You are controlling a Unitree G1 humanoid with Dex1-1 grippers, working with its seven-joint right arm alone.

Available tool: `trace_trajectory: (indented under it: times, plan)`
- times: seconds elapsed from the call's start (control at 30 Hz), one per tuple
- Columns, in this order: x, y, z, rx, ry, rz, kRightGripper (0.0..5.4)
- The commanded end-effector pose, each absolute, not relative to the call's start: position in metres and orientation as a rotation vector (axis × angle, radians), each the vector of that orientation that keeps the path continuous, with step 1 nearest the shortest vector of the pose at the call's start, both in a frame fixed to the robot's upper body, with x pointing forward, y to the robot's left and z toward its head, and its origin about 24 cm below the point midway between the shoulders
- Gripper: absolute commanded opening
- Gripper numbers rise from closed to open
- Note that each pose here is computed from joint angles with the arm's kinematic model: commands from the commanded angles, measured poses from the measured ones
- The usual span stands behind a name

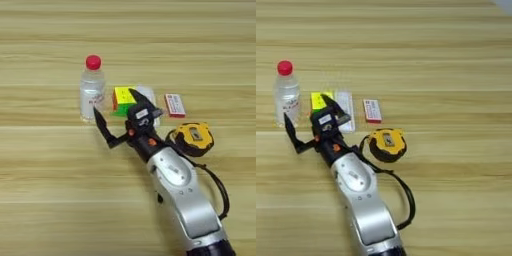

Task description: Move the objects on the table

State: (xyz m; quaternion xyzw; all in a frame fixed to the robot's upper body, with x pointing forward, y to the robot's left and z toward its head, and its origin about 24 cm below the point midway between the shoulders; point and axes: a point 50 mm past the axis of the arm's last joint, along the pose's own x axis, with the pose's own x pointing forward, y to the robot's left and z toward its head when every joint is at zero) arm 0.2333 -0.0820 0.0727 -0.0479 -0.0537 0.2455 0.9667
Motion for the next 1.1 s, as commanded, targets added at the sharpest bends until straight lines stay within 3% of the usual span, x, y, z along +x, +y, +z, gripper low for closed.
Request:
trace_trajectory:
  times: [0.03,0.47,1.1]
  plan:
    - [0.249,-0.071,0.096,-0.116,-0.217,0.542,5.36]
    - [0.274,-0.068,0.106,-0.115,-0.236,0.554,5.36]
    - [0.297,-0.067,0.100,-0.096,-0.184,0.584,5.36]
